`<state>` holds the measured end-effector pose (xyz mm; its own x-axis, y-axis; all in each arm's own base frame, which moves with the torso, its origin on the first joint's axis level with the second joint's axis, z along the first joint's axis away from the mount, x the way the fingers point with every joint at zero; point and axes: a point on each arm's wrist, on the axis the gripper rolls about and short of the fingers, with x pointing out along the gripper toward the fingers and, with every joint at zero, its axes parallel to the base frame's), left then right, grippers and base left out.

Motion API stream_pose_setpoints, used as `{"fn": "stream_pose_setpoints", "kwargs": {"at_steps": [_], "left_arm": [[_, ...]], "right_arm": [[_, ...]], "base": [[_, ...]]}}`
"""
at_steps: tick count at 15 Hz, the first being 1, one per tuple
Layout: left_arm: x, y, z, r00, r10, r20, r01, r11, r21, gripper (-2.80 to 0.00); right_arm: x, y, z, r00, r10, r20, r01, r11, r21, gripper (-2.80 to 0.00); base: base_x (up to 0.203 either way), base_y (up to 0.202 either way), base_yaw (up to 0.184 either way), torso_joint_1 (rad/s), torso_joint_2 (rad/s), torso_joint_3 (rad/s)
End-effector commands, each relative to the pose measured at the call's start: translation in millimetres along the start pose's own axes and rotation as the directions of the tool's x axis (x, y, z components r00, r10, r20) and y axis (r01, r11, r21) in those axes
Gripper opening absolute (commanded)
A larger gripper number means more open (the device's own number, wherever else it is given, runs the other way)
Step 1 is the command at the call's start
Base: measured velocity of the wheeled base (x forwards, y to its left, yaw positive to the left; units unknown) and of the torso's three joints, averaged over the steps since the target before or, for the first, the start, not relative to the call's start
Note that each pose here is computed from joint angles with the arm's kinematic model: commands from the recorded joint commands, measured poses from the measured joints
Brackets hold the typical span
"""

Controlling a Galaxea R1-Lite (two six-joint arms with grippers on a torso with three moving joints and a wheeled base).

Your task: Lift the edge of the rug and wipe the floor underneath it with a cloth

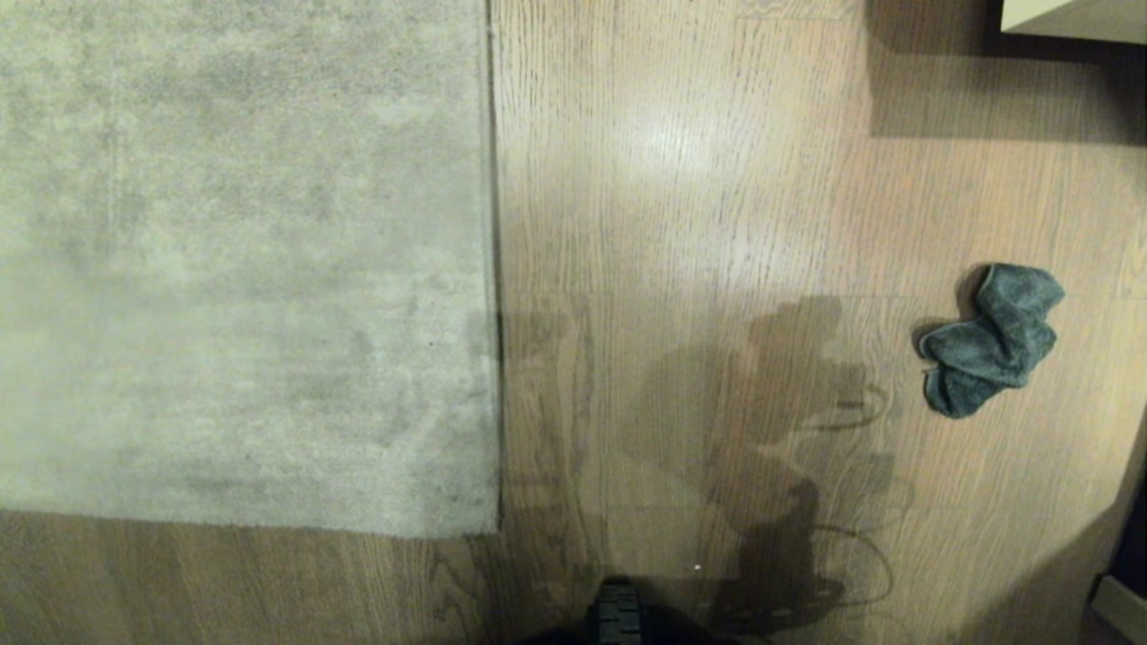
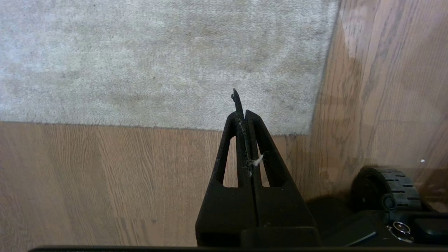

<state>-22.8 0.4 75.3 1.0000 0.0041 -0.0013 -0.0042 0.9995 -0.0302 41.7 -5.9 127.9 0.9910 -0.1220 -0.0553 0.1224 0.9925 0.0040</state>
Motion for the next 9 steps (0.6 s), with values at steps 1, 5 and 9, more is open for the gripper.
{"fn": "stream_pose_setpoints", "kwargs": {"at_steps": [1, 5, 9], "left_arm": [[0, 0.0, 0, 1.000, 0.000, 0.000, 0.000, 1.000, 0.000, -2.80], [0, 0.0, 0, 1.000, 0.000, 0.000, 0.000, 1.000, 0.000, -2.80], [0, 0.0, 0, 1.000, 0.000, 0.000, 0.000, 1.000, 0.000, -2.80]], "right_arm": [[-16, 1, -9, 1.000, 0.018, 0.005, -0.018, 1.000, -0.003, -2.80], [-37, 2, -38, 0.994, 0.039, -0.100, -0.042, 0.999, -0.028, -2.80], [-39, 1, -48, 0.981, 0.002, -0.196, -0.013, 0.998, -0.054, -2.80]], "base": [[0.000, 0.000, 0.000, 0.000, 0.00, 0.000], [0.000, 0.000, 0.000, 0.000, 0.00, 0.000], [0.000, 0.000, 0.000, 0.000, 0.00, 0.000]]}}
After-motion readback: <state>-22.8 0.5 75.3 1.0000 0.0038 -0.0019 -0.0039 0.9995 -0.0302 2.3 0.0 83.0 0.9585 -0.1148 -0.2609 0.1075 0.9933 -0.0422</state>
